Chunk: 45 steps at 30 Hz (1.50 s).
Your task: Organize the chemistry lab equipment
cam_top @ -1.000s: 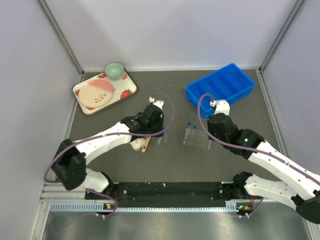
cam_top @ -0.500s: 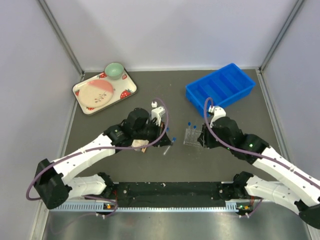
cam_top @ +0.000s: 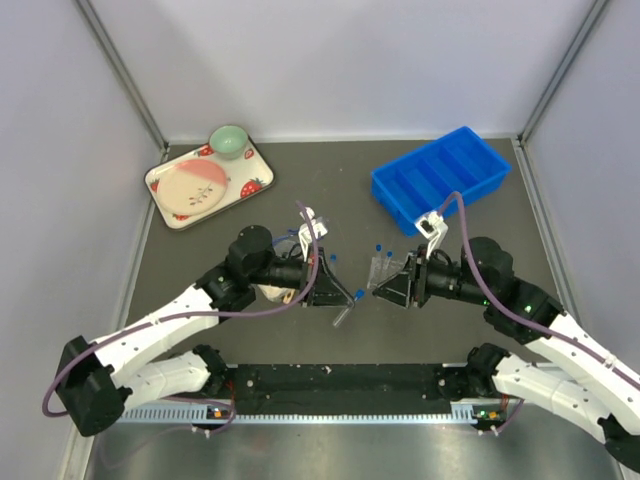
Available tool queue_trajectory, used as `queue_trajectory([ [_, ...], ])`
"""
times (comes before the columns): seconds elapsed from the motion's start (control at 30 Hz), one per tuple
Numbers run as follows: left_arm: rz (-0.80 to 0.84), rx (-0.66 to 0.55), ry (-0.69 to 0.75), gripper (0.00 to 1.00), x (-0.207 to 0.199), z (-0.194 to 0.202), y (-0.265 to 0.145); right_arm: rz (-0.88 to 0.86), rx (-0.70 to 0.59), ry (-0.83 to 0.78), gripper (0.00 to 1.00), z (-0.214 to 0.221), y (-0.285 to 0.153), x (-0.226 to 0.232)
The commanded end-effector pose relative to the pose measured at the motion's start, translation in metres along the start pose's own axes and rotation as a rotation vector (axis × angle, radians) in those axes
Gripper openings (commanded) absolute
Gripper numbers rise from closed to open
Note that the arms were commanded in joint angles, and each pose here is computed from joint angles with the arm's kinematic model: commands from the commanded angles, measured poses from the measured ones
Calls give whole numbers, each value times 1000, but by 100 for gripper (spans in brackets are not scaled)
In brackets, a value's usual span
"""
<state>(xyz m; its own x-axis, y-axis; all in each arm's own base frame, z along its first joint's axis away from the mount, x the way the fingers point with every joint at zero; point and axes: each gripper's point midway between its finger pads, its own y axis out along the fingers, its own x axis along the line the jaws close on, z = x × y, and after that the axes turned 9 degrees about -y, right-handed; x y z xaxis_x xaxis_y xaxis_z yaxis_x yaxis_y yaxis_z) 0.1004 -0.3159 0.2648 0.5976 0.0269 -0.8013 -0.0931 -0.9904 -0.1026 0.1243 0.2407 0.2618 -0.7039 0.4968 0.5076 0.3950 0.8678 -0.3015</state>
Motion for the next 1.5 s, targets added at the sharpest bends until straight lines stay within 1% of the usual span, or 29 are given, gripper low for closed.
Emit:
queue_trajectory([
  [0.0, 160, -12, 91, 0, -40, -6, -6, -185, -55, 8, 39, -17, -2, 38],
  [0.37, 181, -9, 99, 0, -46, -4, -9, -308, -98, -15, 40, -33, -10, 75],
  [0.93, 191, -11, 105, 0, -49, -4, -10, -342, -113, -29, 40, -38, -5, 86],
  [1.07, 191, -11, 107, 0, -49, -4, -10, -341, -114, -34, 37, -39, -3, 86],
  [1.4, 191, -15, 107, 0, -50, -4, -11, -358, -119, -37, 33, -41, -4, 90],
  [1.47, 189, -15, 104, 0, -49, -5, -10, -362, -114, -35, 31, -40, -2, 91],
])
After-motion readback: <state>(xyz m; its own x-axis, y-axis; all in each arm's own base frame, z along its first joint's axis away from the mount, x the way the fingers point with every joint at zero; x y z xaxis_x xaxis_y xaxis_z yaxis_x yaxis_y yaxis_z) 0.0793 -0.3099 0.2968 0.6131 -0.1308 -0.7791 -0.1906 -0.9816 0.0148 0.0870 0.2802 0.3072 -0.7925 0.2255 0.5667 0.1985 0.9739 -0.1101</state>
